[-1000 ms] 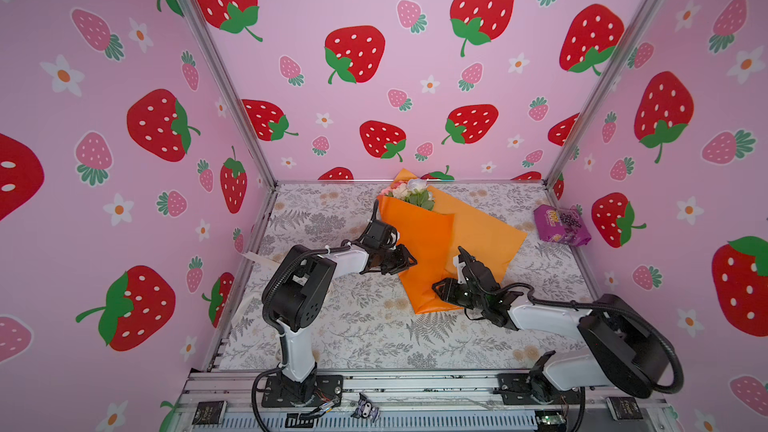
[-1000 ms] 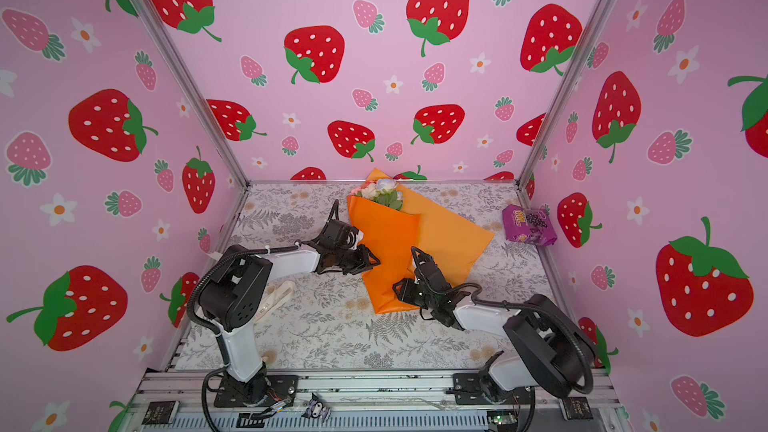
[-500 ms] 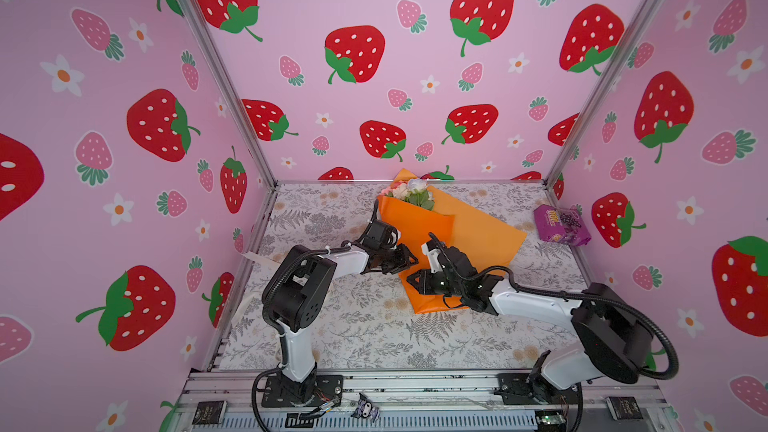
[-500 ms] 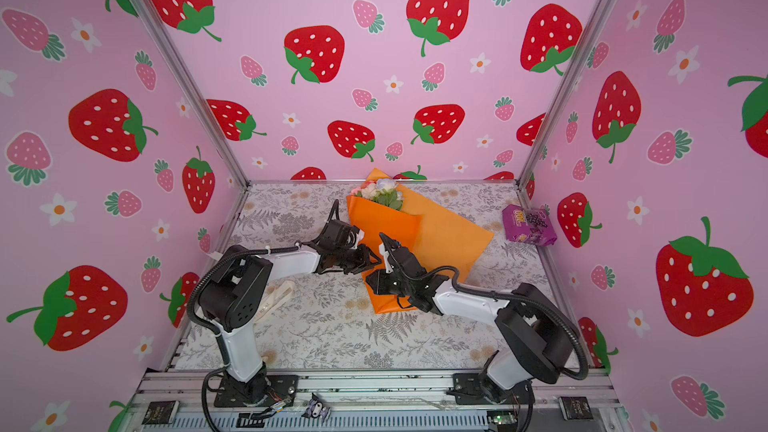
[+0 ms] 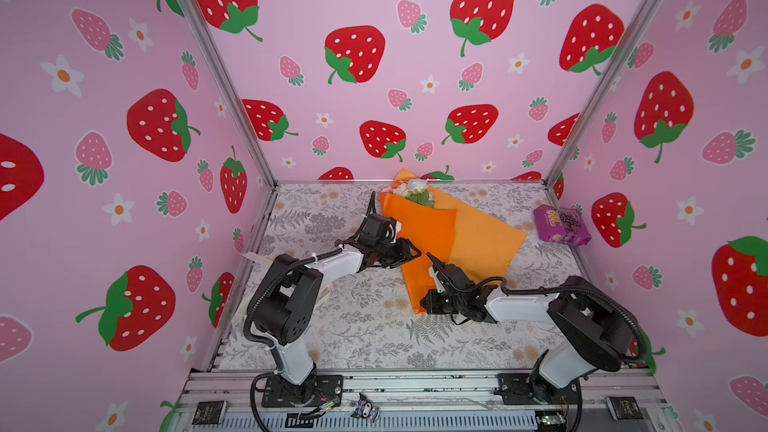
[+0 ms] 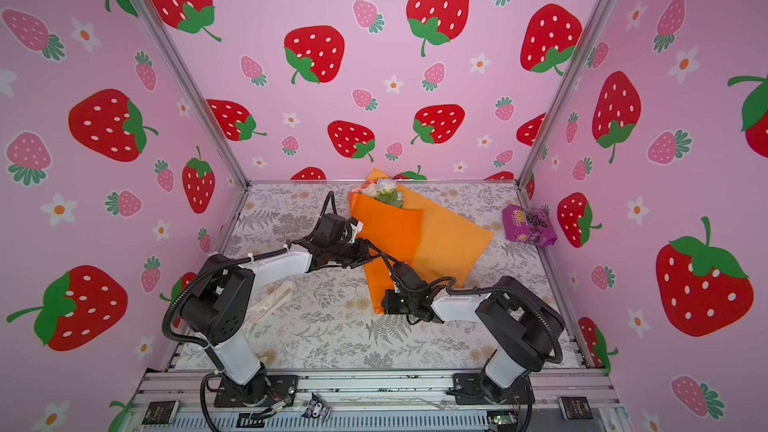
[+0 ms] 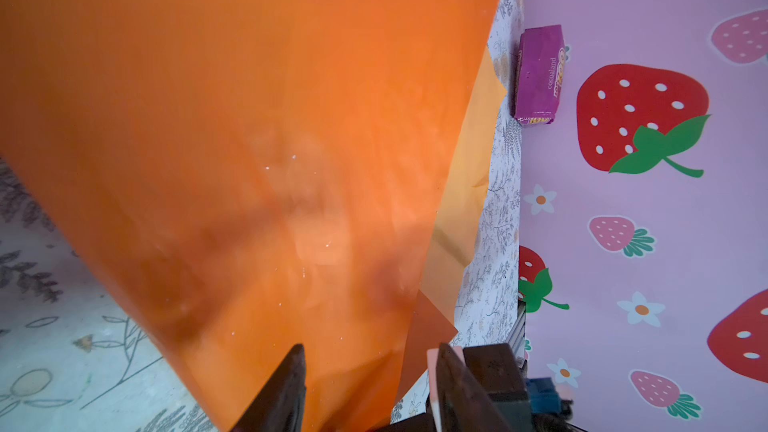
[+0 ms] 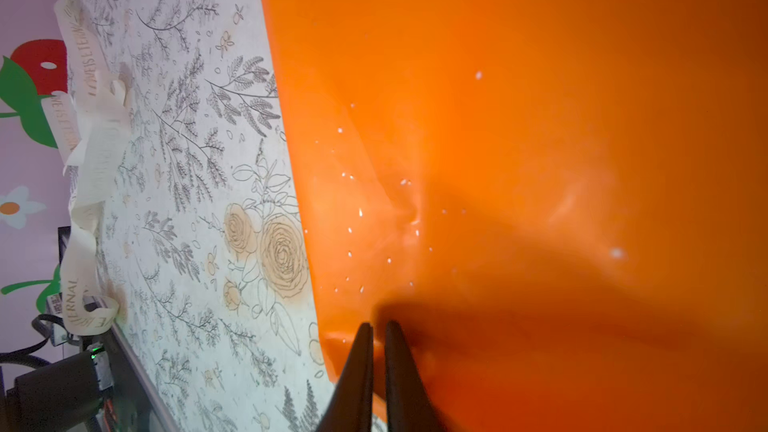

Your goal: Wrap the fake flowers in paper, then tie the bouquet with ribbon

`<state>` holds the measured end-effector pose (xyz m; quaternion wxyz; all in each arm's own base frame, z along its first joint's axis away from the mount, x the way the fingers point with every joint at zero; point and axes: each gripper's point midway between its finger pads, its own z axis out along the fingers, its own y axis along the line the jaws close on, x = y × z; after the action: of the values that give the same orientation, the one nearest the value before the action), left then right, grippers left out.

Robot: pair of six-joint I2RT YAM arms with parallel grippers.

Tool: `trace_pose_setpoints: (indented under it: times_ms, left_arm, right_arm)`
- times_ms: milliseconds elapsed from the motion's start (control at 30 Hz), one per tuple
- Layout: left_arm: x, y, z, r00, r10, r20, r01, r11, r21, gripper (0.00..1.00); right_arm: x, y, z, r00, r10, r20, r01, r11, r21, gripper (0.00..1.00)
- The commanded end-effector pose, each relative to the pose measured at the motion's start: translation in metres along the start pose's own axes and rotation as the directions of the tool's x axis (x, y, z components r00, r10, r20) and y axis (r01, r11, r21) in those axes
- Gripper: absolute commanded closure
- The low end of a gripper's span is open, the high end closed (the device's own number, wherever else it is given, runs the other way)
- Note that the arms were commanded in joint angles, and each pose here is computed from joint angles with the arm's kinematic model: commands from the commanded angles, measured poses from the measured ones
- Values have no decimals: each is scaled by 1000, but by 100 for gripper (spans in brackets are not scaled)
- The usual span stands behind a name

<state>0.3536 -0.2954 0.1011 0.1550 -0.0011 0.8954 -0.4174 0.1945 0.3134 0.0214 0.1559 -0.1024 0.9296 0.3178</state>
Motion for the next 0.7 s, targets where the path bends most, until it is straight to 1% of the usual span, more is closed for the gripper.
trace_pose_setpoints:
  times_ms: [0, 100, 233, 367, 433, 500, 667]
  left_arm:
    - [-8, -5, -5, 999, 37, 1, -37, 999, -12, 47]
    - [-7, 0, -2, 1000, 28, -7, -28, 999, -21, 47]
    - [-1, 10, 7, 999, -11, -31, 10, 999, -30, 55]
    - [8, 24, 14, 998, -42, -52, 39, 998, -48, 62]
    - [10, 28, 16, 997, -47, -58, 44, 998, -53, 63]
    - [13, 31, 18, 996, -56, -64, 52, 997, -57, 64]
    - [14, 31, 19, 996, -63, -64, 60, 997, -46, 64]
  right_arm:
    - [5, -13, -3, 999, 44, 7, -44, 998, 34, 88]
    - [1, -6, -6, 999, 43, 16, -43, 999, -1, 88]
    - [-6, 5, -13, 999, 36, 34, -35, 999, -29, 87]
    - [-18, 34, -22, 999, -16, 52, 22, 992, -127, 87]
    - [-19, 43, -22, 998, -41, 44, 47, 986, -158, 87]
    - [-14, 43, -17, 998, -57, 4, 57, 987, -152, 87]
    - [4, 30, -3, 993, -71, -89, 65, 995, -76, 88]
